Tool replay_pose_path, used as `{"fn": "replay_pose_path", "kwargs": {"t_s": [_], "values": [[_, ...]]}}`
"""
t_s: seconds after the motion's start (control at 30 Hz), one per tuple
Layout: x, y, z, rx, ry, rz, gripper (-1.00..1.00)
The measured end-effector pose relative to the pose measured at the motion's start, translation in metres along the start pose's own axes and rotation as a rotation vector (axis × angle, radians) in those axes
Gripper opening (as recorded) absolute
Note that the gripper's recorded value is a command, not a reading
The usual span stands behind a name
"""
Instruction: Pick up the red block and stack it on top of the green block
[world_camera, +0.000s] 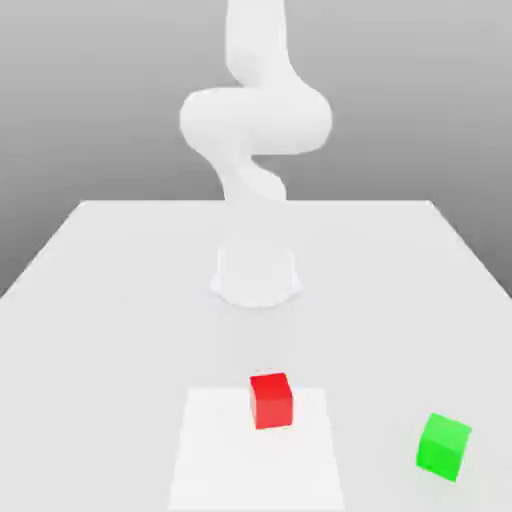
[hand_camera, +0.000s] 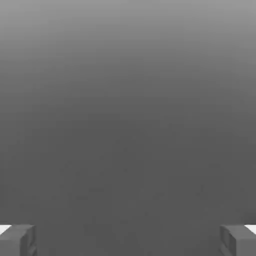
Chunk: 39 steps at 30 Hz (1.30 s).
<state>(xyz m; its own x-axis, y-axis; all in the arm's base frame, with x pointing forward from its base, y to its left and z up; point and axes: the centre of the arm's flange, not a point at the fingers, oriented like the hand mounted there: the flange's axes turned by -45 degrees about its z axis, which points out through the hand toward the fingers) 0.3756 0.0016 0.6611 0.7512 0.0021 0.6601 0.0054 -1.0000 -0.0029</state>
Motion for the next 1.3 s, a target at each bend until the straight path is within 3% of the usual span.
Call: {"fn": "replay_pose_path", "kwargs": {"t_s": [0.3,0.6,0.8,0.83,1.07,1.3], "values": [[-0.108,-0.010,0.203,0.025,-0.337,-0.076,0.00],[-0.304,-0.017,0.326,0.057,-0.695,-0.162,0.00],[-0.350,-0.017,0.367,0.060,-0.719,-0.167,0.00],[-0.355,-0.017,0.372,0.060,-0.719,-0.167,-1.00],[-0.356,-0.017,0.372,0.060,-0.720,-0.167,-1.00],[-0.319,-0.018,0.331,0.059,-0.720,-0.167,-1.00]]}}
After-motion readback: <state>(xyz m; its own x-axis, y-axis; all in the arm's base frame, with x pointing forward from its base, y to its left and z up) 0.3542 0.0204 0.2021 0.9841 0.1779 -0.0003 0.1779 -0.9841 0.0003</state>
